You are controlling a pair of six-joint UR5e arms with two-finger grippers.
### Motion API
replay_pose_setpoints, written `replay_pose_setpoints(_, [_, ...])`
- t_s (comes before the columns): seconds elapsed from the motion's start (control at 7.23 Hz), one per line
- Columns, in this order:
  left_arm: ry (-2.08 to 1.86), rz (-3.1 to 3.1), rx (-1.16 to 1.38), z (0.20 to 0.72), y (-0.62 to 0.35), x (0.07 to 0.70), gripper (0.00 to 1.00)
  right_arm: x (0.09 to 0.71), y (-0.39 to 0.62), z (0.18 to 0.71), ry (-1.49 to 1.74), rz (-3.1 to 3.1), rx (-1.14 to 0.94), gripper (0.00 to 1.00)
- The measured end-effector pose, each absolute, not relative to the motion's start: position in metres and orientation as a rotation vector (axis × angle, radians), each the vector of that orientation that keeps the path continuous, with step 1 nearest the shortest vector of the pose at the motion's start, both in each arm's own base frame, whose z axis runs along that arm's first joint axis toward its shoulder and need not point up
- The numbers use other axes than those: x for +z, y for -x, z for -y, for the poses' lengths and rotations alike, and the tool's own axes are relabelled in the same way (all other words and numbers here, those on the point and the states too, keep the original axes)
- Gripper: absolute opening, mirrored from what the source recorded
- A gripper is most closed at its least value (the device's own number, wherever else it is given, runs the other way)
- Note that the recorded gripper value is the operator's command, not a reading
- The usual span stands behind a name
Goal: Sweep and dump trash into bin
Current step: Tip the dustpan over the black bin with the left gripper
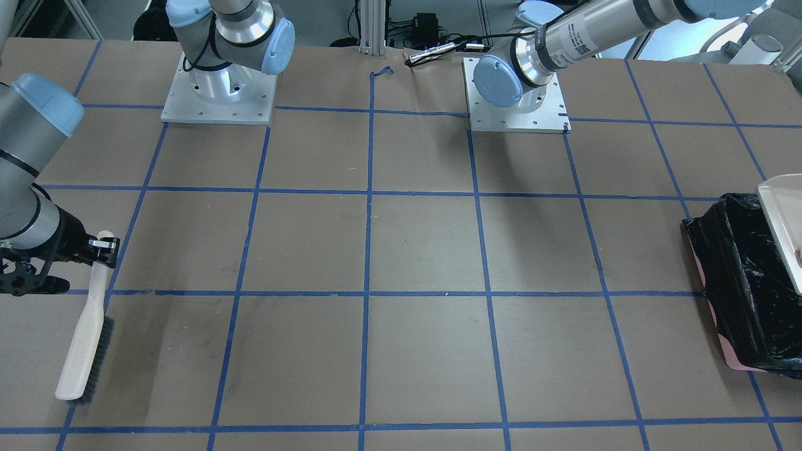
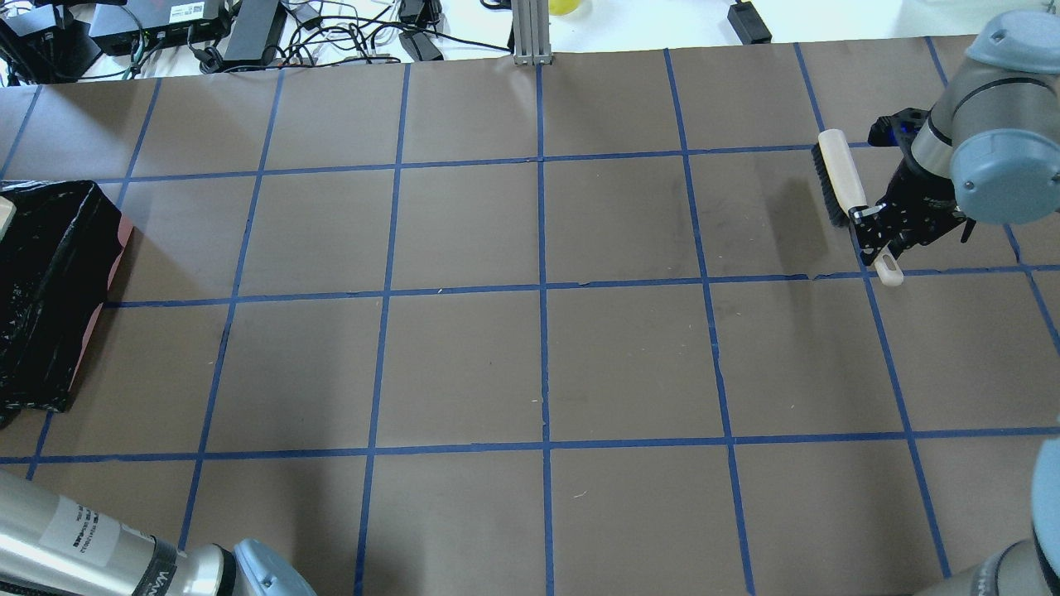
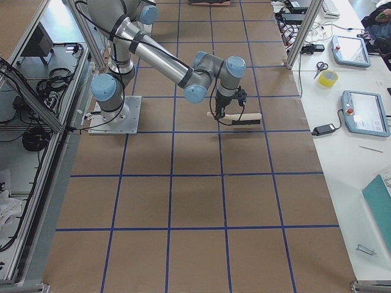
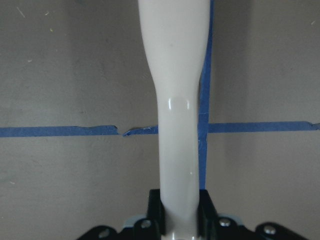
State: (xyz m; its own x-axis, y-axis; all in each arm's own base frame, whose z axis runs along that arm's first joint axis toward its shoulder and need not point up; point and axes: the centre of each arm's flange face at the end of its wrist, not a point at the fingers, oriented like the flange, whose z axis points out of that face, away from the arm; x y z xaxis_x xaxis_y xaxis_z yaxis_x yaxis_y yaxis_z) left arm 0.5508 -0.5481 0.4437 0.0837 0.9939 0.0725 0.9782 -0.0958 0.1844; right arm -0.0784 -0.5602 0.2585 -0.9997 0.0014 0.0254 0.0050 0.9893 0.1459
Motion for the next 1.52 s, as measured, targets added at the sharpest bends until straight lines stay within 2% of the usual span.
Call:
replay_pose_setpoints(0.69, [-2.265, -1.842, 0.543, 0.592, -0.508, 0.466, 0.00, 0.250, 0.104, 0.556, 0.073, 3.128, -0.263, 0.00])
replay_pose_setpoints(1.52, [-2.207, -1.737, 0.610, 0.587, -0.492, 0.461, 0.00, 0.240, 0.093, 0.559, 0.007, 3.135, -0.295, 0.00])
